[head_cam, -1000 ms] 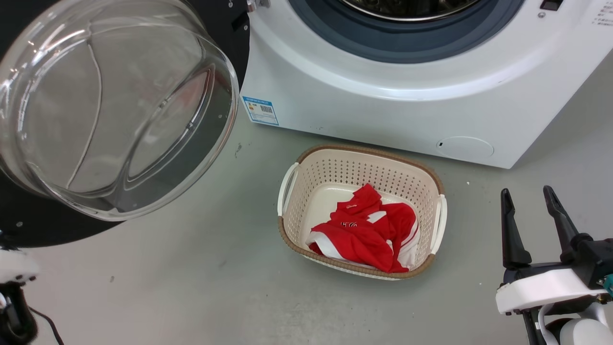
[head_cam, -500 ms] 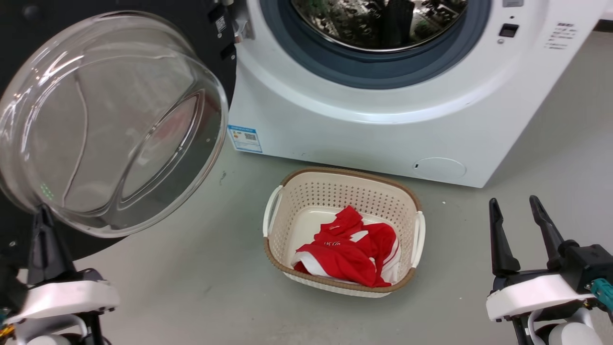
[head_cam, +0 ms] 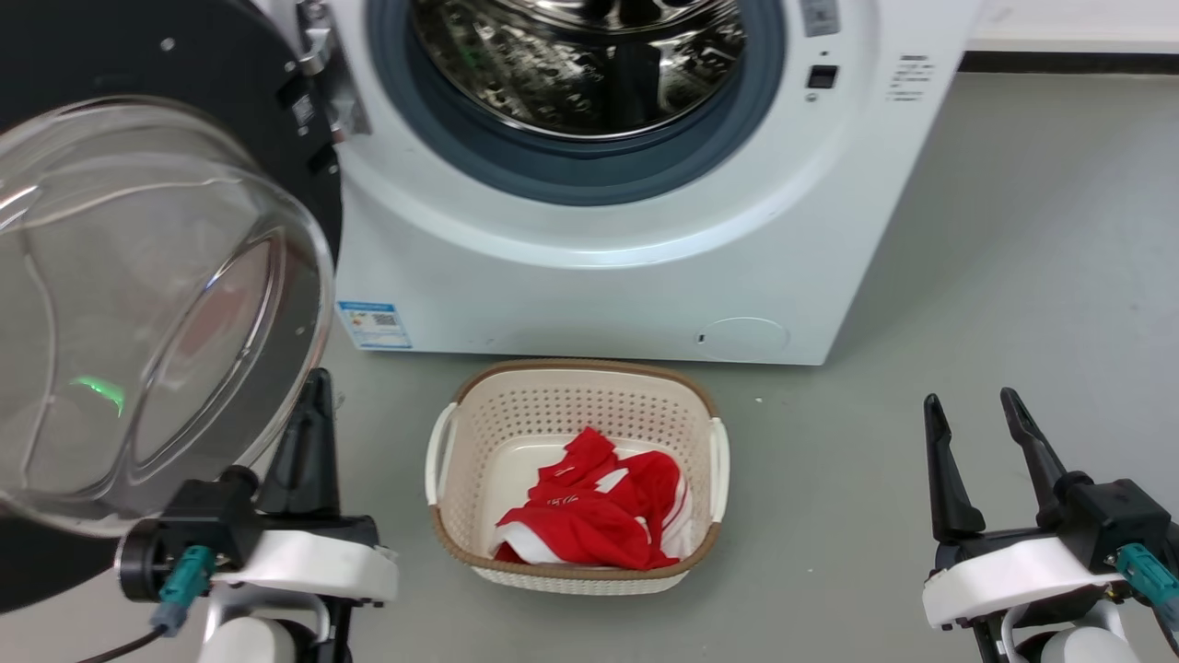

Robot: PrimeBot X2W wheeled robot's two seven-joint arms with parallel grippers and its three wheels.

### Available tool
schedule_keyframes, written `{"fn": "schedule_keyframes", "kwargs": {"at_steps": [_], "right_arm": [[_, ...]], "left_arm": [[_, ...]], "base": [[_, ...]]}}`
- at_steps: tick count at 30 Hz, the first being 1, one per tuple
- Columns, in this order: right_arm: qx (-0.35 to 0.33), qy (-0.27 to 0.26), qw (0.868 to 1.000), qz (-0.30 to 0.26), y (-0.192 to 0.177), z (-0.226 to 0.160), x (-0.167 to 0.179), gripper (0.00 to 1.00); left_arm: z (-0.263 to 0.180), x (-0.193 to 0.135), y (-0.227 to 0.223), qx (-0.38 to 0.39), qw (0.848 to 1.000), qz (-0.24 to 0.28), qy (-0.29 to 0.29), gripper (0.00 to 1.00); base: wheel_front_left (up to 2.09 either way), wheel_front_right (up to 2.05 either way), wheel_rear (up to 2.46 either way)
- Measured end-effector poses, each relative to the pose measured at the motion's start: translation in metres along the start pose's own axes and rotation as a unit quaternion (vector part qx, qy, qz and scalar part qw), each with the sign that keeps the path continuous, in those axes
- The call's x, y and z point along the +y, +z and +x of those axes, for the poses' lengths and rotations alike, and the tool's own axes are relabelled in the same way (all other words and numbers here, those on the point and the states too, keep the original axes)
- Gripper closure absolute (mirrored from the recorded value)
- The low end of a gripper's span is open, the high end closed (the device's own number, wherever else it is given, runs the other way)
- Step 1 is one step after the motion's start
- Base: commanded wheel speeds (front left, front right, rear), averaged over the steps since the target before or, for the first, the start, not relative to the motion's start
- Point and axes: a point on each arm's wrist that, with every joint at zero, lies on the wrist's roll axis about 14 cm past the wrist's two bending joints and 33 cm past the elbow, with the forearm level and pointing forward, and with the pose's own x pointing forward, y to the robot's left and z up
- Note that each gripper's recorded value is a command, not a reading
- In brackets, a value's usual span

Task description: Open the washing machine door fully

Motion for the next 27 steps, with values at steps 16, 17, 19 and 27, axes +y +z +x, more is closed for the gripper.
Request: {"fn": "schedule_keyframes", "kwargs": {"at_steps": [16, 17, 19, 27], "right_arm": [[-0.016, -0.041, 0.999, -0.007, 0.014, -0.027, -0.025, 0.00], [-0.015, -0.041, 0.999, -0.006, 0.014, -0.027, -0.024, 0.00], [-0.014, -0.039, 0.999, -0.005, 0.013, -0.025, -0.023, 0.00], [-0.012, -0.034, 0.999, -0.003, 0.010, -0.022, -0.020, 0.00]], "left_arm": [[0.007, -0.065, -0.021, 0.025, 0.996, -0.021, -0.084, 0.00], [0.008, -0.065, -0.021, 0.024, 0.996, -0.019, -0.084, 0.00], [0.010, -0.061, -0.020, 0.020, 0.997, -0.009, -0.075, 0.00], [0.010, -0.056, -0.022, 0.021, 0.998, -0.004, -0.066, 0.00]], "base": [[0.00, 0.00, 0.00], [0.00, 0.00, 0.00], [0.00, 0.00, 0.00], [0.00, 0.00, 0.00]]}}
